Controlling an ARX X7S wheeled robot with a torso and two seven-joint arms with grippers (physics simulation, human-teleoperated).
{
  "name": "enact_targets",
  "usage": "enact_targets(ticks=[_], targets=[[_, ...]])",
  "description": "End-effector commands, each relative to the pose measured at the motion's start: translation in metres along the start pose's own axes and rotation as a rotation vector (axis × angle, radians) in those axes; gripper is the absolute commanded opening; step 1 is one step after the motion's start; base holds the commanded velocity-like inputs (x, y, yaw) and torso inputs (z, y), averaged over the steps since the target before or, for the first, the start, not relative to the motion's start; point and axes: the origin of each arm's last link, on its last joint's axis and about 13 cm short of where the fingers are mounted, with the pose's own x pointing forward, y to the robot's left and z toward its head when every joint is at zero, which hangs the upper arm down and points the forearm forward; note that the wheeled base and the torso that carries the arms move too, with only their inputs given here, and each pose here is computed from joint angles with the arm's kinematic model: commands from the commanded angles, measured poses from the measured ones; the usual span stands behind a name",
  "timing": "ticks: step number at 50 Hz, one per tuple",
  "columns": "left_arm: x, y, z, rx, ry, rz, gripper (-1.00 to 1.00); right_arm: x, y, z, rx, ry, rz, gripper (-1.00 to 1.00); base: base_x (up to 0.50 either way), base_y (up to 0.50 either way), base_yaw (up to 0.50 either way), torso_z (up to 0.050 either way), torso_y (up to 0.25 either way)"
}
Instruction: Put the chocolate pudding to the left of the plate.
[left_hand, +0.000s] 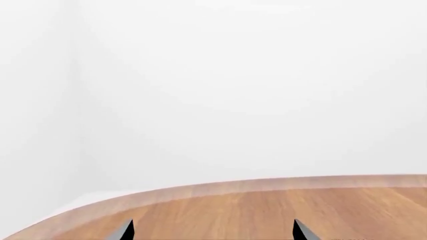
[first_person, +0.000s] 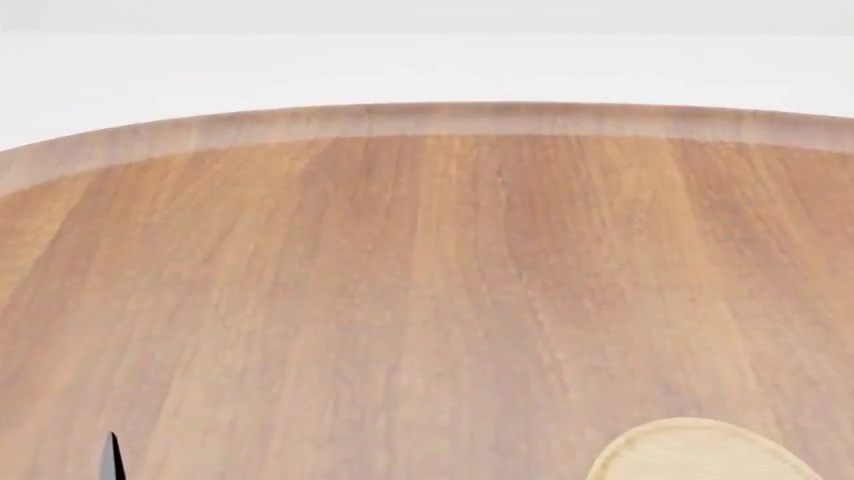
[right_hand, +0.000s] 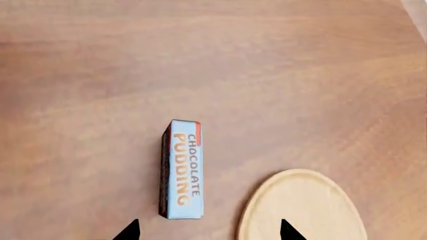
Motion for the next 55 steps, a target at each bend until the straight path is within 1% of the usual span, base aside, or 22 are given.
enact_targets(ticks=[1,21,26,43,55], targets=[[0.000,-0.001,-0.001,0.002,0.003,-0.005,1.00,0.012,-0.006,-0.011,0.009,0.005,0.000,1.00,0.00,0.00,0.00,0.000,0.000],[-0.001,-0.002,-0.003,0.004,0.006,-0.009,1.00,0.028,-0.008,-0.016,0.003,0.002,0.029,1.00,0.00,0.00,0.00,0.000,0.000],[-0.001,-0.003,-0.003,0.005,0.006,-0.011,1.00,0.033,-0.010,-0.021,0.026,0.002,0.024,1.00,0.00,0.00,0.00,0.000,0.000],[-0.001,-0.004,-0.004,0.006,0.008,-0.015,1.00,0.050,-0.007,-0.027,0.039,-0.014,0.035,1.00,0.00,0.00,0.00,0.000,0.000],[-0.001,-0.005,-0.005,0.008,0.011,-0.020,1.00,0.058,-0.004,-0.027,0.039,-0.054,0.047,1.00,0.00,0.00,0.00,0.000,0.000]])
